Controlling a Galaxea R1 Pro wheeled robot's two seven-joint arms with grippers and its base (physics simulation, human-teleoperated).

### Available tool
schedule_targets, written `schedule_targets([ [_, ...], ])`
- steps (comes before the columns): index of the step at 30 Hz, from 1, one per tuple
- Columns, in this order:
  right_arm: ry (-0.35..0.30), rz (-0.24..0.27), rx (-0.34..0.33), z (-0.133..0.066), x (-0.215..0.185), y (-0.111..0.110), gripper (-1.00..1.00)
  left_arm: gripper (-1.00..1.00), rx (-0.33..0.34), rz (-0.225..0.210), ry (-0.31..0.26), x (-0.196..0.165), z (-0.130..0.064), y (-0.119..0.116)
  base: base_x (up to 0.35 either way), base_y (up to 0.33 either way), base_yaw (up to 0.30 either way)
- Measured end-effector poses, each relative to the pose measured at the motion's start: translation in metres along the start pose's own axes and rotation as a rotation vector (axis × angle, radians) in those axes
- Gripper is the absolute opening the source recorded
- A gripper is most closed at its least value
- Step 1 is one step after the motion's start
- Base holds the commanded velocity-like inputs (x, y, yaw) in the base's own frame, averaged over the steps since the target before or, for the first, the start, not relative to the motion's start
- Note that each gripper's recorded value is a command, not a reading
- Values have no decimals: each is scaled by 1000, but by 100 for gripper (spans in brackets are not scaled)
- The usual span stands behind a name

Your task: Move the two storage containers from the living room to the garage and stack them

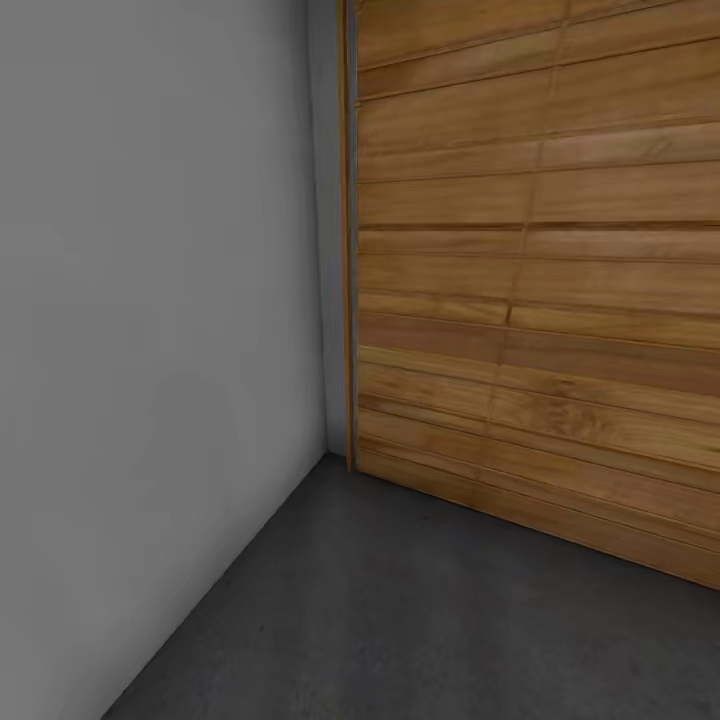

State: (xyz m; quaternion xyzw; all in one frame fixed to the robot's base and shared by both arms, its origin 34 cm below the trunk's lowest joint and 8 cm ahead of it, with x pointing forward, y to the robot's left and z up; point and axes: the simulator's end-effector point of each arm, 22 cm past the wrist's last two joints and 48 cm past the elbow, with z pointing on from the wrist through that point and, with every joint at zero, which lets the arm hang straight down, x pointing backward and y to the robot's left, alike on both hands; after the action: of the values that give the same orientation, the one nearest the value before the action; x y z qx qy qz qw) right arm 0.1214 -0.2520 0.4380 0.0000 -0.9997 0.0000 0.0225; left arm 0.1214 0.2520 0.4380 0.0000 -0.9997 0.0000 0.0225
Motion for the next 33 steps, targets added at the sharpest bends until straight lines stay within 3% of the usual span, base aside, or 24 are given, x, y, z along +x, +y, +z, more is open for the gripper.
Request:
schedule_targets([
  [17,14,7,-14,0,11,6,100,100,0,-7,-6,-3,0,-1,-4,-2,0],
  [33,15,6,-14,0,11,6,100,100,-4,-7,-5,-3,0,0,-222,-200,0],
])
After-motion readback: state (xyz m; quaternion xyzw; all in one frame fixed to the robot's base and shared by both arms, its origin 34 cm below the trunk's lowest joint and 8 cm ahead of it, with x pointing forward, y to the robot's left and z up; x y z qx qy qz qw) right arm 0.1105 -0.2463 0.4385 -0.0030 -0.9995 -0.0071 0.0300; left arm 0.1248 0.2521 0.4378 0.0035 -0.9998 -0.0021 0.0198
